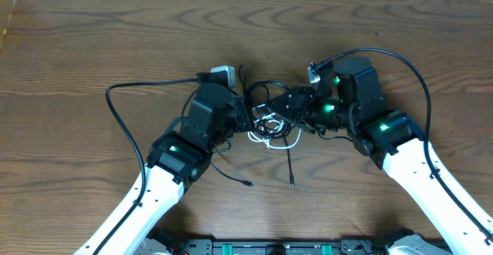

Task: Untangle cables

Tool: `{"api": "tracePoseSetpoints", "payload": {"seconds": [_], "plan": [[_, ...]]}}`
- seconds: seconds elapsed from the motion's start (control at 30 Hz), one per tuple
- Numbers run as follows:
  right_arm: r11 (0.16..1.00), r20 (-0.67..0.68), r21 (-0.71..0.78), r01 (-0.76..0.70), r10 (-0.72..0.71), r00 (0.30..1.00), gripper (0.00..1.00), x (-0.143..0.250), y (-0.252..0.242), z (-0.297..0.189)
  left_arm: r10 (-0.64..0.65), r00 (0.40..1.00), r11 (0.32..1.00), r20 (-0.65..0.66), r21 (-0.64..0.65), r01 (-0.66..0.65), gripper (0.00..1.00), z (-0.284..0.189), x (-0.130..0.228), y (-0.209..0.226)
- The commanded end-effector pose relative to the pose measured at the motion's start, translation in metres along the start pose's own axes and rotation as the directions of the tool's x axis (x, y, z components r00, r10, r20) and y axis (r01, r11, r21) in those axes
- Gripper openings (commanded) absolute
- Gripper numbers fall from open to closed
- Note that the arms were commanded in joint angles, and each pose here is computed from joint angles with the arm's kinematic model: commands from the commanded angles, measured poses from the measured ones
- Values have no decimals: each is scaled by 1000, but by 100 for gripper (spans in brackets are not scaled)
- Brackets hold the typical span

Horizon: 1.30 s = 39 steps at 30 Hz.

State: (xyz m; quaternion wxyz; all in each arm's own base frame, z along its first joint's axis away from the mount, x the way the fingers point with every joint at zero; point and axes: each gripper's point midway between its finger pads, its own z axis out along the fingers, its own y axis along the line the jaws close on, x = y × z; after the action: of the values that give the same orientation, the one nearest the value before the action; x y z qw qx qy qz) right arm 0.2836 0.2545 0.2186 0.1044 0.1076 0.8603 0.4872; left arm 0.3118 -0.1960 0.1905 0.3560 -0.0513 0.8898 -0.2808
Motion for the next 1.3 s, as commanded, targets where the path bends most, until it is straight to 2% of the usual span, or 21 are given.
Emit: {"api": "tracePoseSetpoints", "payload": {"seconds": [0.0, 0.07, 0.17, 0.27, 0.33, 0.37, 0.47, 0.57, 0.7, 0.83, 0.93, 1.03, 1.13, 1.2, 1.23, 1.27], "plan": [[999, -3, -13, -37, 37, 999, 30, 1, 6, -1, 31, 999, 1000, 17, -6, -31, 7, -1, -2, -3], [999, -12, -14, -34, 34, 999, 22, 4, 7, 0, 34, 999, 999, 16, -1, -34, 7, -1, -1, -5], [999, -34, -5, -35, 35, 999, 16, 11, 6, 3, 36, 999, 999, 30, 13, -36, 8, -1, -4, -9], [1000, -44, -2, -27, 26, 999, 18, 15, 6, 5, 32, 999, 999, 41, 27, -33, 7, -1, -7, -13], [1000, -42, -2, 7, -7, 999, 1, 14, 6, 5, 33, 999, 999, 43, 28, -34, 7, -1, -7, -13], [999, -38, -1, 33, -33, 999, 1, 14, 5, 5, 33, 999, 999, 43, 27, -34, 7, -1, -7, -12], [972, -26, 17, 235, -234, 972, 1, 12, 1, 5, 31, 998, 999, 57, 11, -32, 7, -1, -10, -9], [937, -65, 41, 348, -345, 936, 1, 21, -8, -2, 22, 993, 998, 118, -66, -14, 8, -3, -23, 6], [861, -44, 33, 508, -507, 861, 1, 36, 1, -36, -10, 988, 993, 157, -112, 27, 7, -5, -36, 24], [787, 108, 24, 617, -615, 781, 1, 36, 26, -86, -23, 985, 991, 172, -128, 45, 7, -6, -42, 32], [722, 294, 53, 690, -671, 681, 1, 39, 50, -141, -24, 984, 990, 176, -132, 47, 8, -7, -43, 34], [713, 412, 142, 687, -673, 614, 1, 38, 52, -178, -24, 984, 990, 176, -132, 48, 8, -7, -43, 34], [735, 506, 266, 624, -657, 559, 1, 32, 42, -208, -25, 984, 990, 175, -130, 49, 8, -7, -43, 33], [774, 518, 240, 586, -613, 597, 4, 35, 39, -210, -75, 984, 992, 163, -88, 90, 7, -6, -41, 27], [790, 508, 218, 573, -593, 624, 10, 37, 37, -207, -72, 986, 996, 149, -48, 80, 7, -5, -40, 19], [855, 472, 165, 491, -506, 722, 28, 38, 27, -195, -22, 992, 999, 125, 35, 18, 7, -4, -39, 1]]}}
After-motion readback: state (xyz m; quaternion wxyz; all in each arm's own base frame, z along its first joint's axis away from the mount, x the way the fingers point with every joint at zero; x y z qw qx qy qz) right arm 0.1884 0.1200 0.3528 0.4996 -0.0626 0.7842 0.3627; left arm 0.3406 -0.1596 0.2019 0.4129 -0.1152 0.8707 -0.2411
